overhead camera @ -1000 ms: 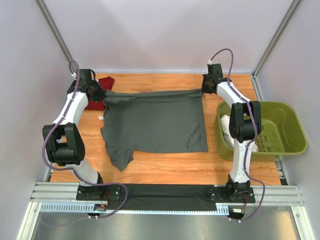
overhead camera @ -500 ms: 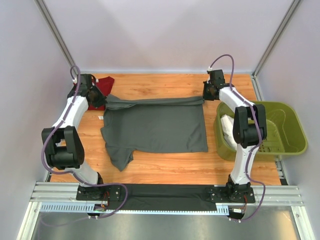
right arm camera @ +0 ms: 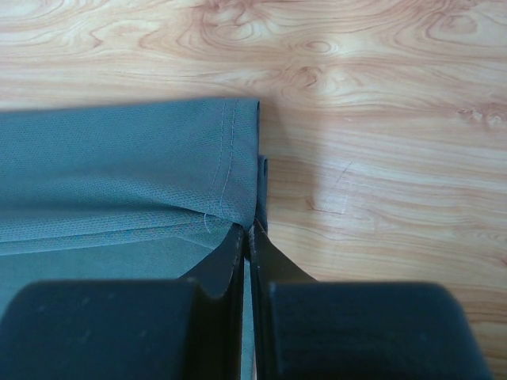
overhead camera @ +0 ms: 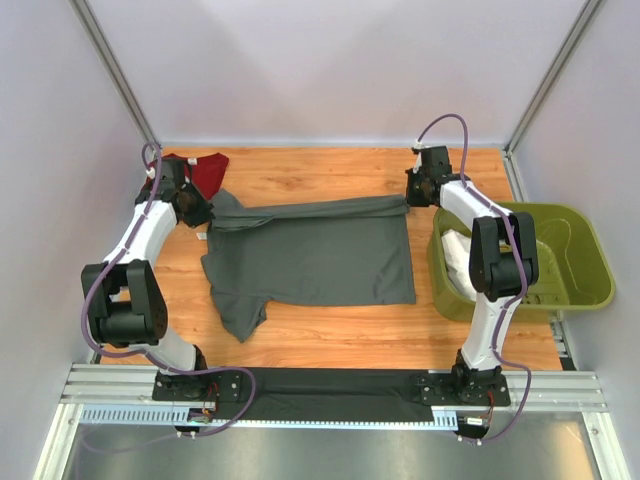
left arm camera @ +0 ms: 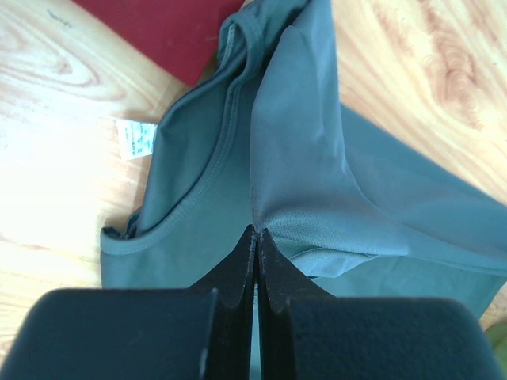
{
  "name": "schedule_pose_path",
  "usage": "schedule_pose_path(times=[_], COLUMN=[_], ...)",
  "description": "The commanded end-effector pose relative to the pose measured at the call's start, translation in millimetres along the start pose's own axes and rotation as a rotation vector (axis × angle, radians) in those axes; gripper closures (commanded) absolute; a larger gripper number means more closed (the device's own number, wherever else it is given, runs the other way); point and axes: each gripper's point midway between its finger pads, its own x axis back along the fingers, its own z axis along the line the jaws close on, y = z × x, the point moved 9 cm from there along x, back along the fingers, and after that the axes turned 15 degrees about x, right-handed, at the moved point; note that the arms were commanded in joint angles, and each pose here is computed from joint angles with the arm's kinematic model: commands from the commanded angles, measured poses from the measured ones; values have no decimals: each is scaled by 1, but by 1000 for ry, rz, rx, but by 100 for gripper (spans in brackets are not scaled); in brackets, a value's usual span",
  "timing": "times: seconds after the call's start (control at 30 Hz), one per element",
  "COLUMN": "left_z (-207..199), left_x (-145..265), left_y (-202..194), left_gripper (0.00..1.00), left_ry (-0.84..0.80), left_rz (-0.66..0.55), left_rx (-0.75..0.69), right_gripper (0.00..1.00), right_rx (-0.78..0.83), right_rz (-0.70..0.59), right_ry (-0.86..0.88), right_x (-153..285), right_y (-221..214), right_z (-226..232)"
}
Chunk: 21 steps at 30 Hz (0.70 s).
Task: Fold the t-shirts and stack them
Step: Fold the tshirt
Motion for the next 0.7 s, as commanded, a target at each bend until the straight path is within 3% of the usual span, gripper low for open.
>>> schedule_pose_path(times=[0.0, 0.23, 0.37, 0.67], left_z=[2, 11, 13, 20], left_x=[14, 6, 8, 14], left_y=[5, -2, -5, -14], left_gripper=[100, 100, 100, 100], left_ry=[-18, -26, -28, -23], left_rz=[-45, -27, -13, 15], left_rx=[-16, -49, -63, -82], right_gripper=[100, 96, 77, 54], right_rx=[25, 35, 42, 26], right_rz=[-83, -45, -45, -66], right_ry=[-22, -3, 39, 76], right_x=[14, 13, 18, 45], right_y=[16, 9, 11, 33], right_z=[-7, -5, -3, 2])
